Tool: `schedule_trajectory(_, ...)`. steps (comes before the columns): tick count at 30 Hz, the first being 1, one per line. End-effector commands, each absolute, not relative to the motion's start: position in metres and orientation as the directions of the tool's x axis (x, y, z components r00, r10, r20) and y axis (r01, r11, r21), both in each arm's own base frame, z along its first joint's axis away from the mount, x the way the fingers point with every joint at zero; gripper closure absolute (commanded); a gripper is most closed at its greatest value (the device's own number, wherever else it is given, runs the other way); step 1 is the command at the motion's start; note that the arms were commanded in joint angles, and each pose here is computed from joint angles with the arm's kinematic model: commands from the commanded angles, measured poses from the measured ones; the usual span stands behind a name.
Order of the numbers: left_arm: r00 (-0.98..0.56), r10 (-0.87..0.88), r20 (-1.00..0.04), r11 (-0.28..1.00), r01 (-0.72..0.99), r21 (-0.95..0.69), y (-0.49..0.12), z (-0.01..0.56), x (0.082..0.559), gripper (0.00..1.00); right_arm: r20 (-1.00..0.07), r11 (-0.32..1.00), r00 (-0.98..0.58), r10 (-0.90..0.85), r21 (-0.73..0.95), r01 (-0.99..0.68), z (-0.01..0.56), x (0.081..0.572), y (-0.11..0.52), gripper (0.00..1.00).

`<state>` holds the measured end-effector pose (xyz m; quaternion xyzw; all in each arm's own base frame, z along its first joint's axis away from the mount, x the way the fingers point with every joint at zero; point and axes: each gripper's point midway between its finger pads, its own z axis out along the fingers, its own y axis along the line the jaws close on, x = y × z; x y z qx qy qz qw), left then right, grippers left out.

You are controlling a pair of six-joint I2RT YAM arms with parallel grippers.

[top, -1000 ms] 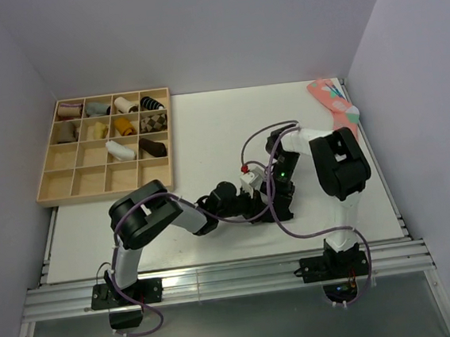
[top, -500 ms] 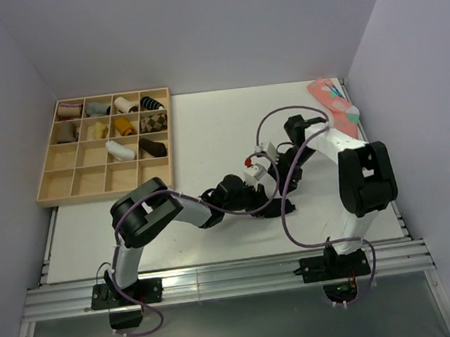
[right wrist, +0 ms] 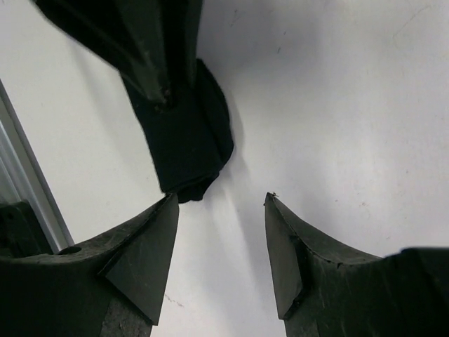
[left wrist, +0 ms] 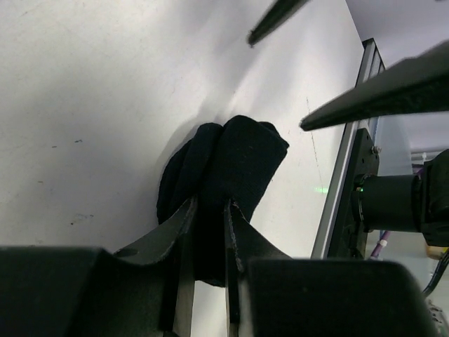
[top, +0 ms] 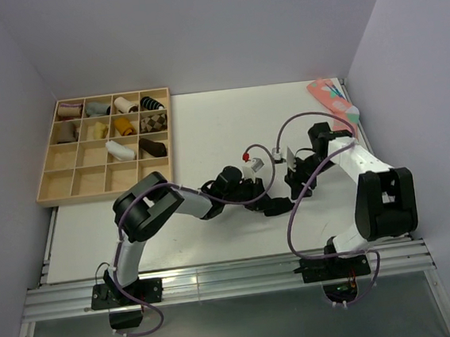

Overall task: Roll the socks
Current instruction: Roll the sock at the center of the board.

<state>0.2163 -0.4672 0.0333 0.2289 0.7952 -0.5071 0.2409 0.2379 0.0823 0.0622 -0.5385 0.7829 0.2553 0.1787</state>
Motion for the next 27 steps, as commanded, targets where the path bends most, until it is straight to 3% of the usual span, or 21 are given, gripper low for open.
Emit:
schedule_trajectory(1,-0.882,0.226,-0.414,0.613,0.459,-0.643,-0.417,-0.053,0.205,1.00,-0.618,0.213,-0.228,-0.753,0.098,-0.972,0.069,0.237,0.083,0.40)
schedule_trajectory(16,-0.918,0.252,-0.306,0.629,0.395,-0.670,-0.421,-0.061,0.206,1.00,-0.621,0.108,-0.051,-0.782,-0.054,-0.993,0.071,0.213,0.080,0.35)
schedule_trajectory(27,-0.929,0.264,-0.259,0.623,0.369,-0.690,-0.424,-0.061,0.205,1.00,-0.557,0.003,0.047,-0.829,-0.088,-0.996,0.055,0.202,0.089,0.35)
